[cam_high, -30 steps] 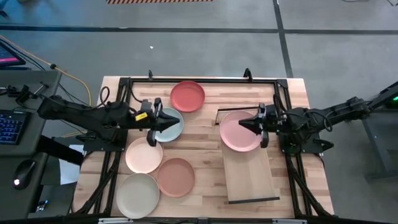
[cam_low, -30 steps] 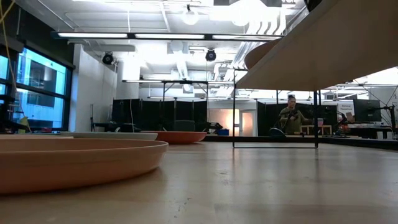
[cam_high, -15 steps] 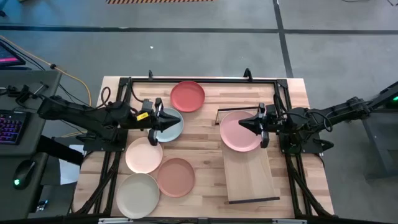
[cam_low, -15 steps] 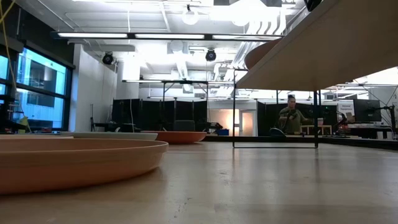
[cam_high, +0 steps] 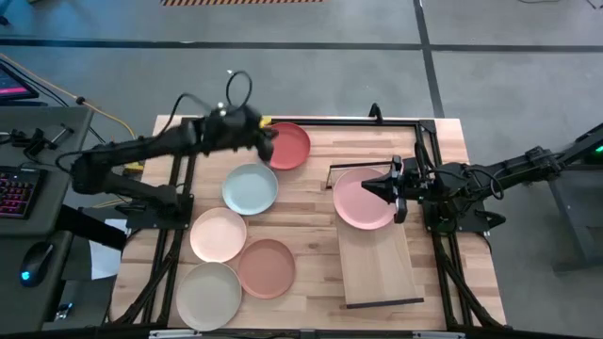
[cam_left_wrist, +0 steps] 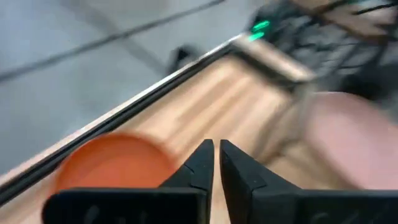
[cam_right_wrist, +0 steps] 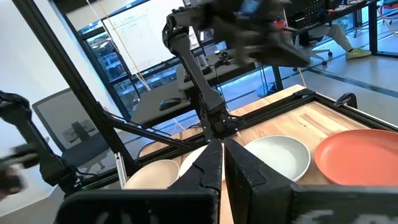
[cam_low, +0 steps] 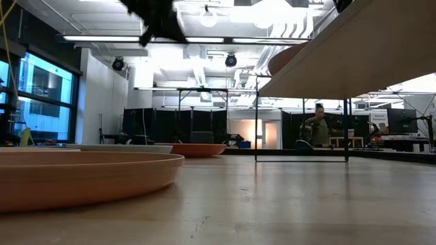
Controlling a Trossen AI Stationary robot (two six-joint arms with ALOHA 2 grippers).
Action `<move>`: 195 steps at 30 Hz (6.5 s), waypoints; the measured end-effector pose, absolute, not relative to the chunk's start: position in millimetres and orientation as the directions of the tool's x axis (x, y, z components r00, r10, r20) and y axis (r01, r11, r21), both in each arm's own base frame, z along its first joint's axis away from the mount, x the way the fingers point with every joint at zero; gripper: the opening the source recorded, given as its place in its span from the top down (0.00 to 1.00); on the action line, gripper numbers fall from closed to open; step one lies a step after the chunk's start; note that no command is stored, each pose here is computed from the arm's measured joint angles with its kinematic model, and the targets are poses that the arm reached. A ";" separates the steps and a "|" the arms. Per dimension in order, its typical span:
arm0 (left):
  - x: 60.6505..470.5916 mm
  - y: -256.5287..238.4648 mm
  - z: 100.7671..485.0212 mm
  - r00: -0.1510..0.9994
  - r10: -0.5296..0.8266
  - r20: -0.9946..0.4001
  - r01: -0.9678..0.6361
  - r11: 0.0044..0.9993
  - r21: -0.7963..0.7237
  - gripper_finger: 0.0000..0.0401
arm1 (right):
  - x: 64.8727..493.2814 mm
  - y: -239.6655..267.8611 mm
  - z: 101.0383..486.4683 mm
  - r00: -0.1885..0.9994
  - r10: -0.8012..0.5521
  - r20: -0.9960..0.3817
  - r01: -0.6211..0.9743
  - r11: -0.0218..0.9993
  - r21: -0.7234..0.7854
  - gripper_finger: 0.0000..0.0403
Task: Place and stack plates onto a shelf
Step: Stack the orange plate on top of the pink plate on the shelf
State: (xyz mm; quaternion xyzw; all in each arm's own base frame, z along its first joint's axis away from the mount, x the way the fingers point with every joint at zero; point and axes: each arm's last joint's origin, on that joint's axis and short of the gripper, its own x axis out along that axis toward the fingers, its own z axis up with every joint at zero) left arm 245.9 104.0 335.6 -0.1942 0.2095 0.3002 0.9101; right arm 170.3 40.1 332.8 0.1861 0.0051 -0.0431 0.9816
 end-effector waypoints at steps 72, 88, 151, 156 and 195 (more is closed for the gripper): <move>213.6 182.1 292.2 0.402 0.564 -0.721 -0.915 0.226 -0.333 1.00 | 183.4 43.1 328.7 0.992 -0.120 -0.027 0.120 0.903 0.412 1.00; 230.1 87.2 333.2 0.656 0.469 -0.592 -0.754 0.445 -0.483 1.00 | 175.2 39.0 348.5 0.974 -0.181 0.138 0.116 0.916 0.383 1.00; 437.1 1.6 306.7 0.838 0.160 -0.521 -0.454 0.733 -0.506 0.65 | 145.8 28.0 373.5 0.945 -0.265 0.192 0.203 0.935 0.290 1.00; 420.9 1.5 332.9 0.862 0.154 -0.483 -0.391 0.809 -0.439 0.64 | 146.0 28.2 372.0 0.950 -0.256 0.178 0.199 0.937 0.287 1.00; 250.3 -39.6 323.8 0.982 0.175 -0.074 -0.190 0.932 -0.310 0.64 | 182.3 109.3 280.7 0.665 0.306 -0.682 0.062 0.886 0.459 1.00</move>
